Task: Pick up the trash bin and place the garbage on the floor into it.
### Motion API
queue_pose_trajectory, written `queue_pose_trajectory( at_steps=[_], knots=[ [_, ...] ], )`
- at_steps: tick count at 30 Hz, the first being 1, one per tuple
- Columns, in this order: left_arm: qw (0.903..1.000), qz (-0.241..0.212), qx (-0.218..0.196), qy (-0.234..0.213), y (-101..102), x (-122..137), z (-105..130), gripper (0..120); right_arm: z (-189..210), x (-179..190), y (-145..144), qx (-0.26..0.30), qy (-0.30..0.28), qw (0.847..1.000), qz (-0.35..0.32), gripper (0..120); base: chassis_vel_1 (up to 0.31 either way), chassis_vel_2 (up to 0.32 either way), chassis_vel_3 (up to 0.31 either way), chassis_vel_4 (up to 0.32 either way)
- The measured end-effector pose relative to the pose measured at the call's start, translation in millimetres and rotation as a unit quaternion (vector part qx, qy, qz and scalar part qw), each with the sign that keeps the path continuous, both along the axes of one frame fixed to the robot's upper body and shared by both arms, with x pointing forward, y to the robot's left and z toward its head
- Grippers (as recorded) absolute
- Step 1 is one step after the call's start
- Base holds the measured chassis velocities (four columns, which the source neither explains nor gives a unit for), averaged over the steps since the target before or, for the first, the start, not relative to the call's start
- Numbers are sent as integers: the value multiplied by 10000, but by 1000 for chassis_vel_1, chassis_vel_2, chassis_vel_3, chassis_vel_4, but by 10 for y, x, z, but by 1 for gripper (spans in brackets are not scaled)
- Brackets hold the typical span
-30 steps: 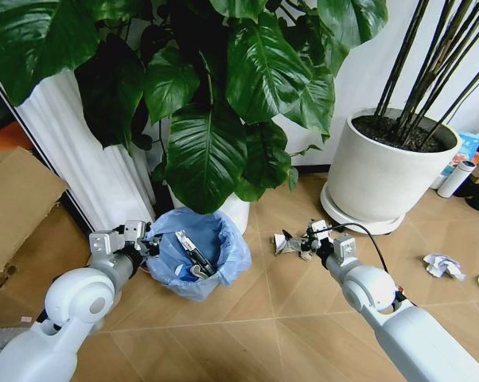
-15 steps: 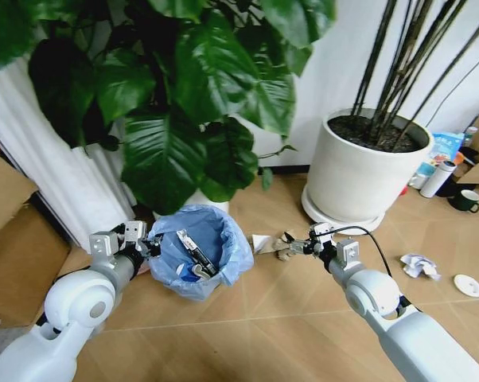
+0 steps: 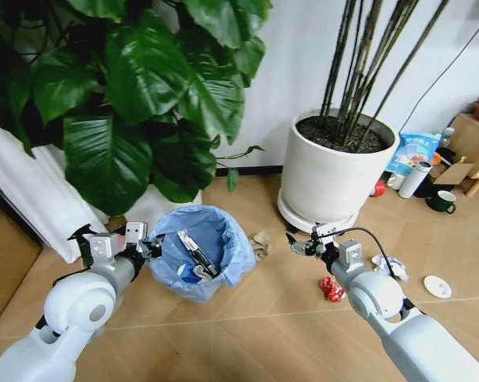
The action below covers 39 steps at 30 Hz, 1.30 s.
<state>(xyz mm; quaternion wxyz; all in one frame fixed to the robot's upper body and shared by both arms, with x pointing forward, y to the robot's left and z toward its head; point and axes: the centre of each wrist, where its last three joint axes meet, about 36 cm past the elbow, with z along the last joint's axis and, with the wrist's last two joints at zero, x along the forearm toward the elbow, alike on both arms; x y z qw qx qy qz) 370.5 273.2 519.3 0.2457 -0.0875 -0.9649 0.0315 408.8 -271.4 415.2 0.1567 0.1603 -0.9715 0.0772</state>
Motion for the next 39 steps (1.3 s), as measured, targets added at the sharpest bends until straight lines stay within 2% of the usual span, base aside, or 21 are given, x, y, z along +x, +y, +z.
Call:
queue_pose_trajectory(
  at_steps=[17, 32, 36, 39],
  knots=[
    [10000, -10, 4, -16, -24, -32, 8, 0, -6, -30, -42, -30, -69, 10000, -3, 100, -2, 3, 0, -3],
    [10000, -3, 15, -10, -26, -47, 9, 0, -49, -105, -39, -47, -13, 10000, 34, 100, -132, 137, 135, -130],
    [10000, 0, -2, 5, -31, -58, 0, 0, -87, -107, -65, -34, 50, 9999, 160, 100, -98, 111, 80, -95],
    [10000, -4, -35, 6, -48, -85, 0, 0, -287, 18, -166, -11, 154, 9989, 434, 100, 0, 0, 0, 0]
  ],
)
